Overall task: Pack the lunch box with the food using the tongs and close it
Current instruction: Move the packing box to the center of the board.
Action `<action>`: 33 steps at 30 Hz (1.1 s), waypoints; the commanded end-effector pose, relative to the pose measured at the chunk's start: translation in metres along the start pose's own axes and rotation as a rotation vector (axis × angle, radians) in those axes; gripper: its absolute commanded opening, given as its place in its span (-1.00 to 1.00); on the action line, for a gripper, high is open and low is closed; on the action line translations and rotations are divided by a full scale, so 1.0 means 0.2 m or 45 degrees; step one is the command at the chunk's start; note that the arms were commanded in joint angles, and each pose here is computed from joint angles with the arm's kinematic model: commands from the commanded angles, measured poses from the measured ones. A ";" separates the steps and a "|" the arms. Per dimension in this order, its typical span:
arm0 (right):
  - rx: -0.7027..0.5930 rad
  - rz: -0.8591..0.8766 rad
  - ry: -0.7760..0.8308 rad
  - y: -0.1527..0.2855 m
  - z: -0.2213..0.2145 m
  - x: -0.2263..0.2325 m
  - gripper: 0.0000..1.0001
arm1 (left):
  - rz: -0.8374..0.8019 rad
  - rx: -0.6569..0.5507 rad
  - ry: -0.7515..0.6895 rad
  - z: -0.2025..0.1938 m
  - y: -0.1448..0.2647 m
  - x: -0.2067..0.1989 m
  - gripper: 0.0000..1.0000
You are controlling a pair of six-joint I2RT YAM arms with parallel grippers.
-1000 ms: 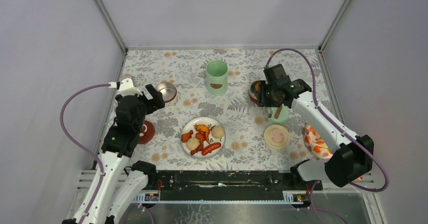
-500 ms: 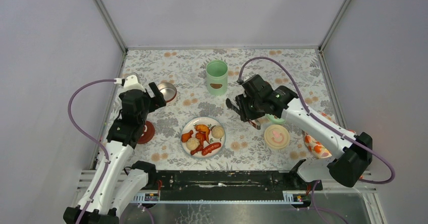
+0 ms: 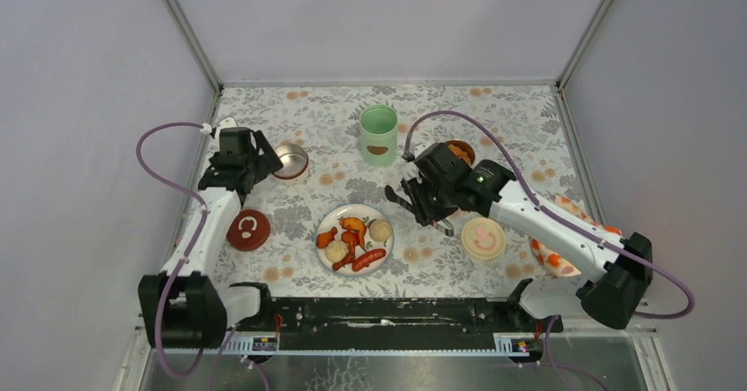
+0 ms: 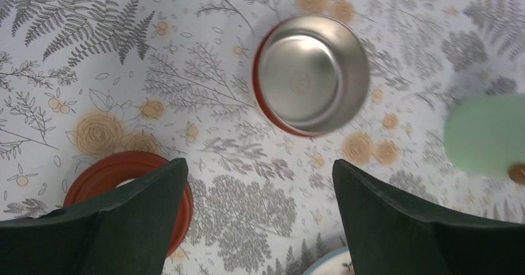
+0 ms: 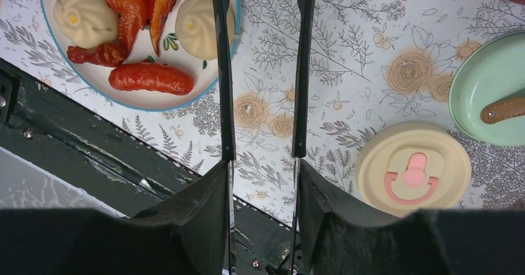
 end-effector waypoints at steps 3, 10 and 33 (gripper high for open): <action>-0.124 0.056 0.059 0.08 0.00 0.01 -0.06 | 0.033 0.197 0.126 0.07 -0.25 0.03 0.78; -0.149 0.064 0.083 0.09 -0.02 0.01 -0.05 | 0.083 0.358 0.130 0.05 -0.51 0.03 0.43; -0.113 0.087 0.085 0.10 -0.06 0.02 -0.07 | 0.137 0.567 -0.217 -0.17 -0.64 -0.12 -0.79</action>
Point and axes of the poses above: each gripper's point midway between its finger pads, its own y axis back along the fingers, its own x axis along the line the jaws close on, z = x × y, the point moved 6 cm from there along y, back along the fingers, and after that the axes turned 8 degrees about y, right-handed, at the moved point
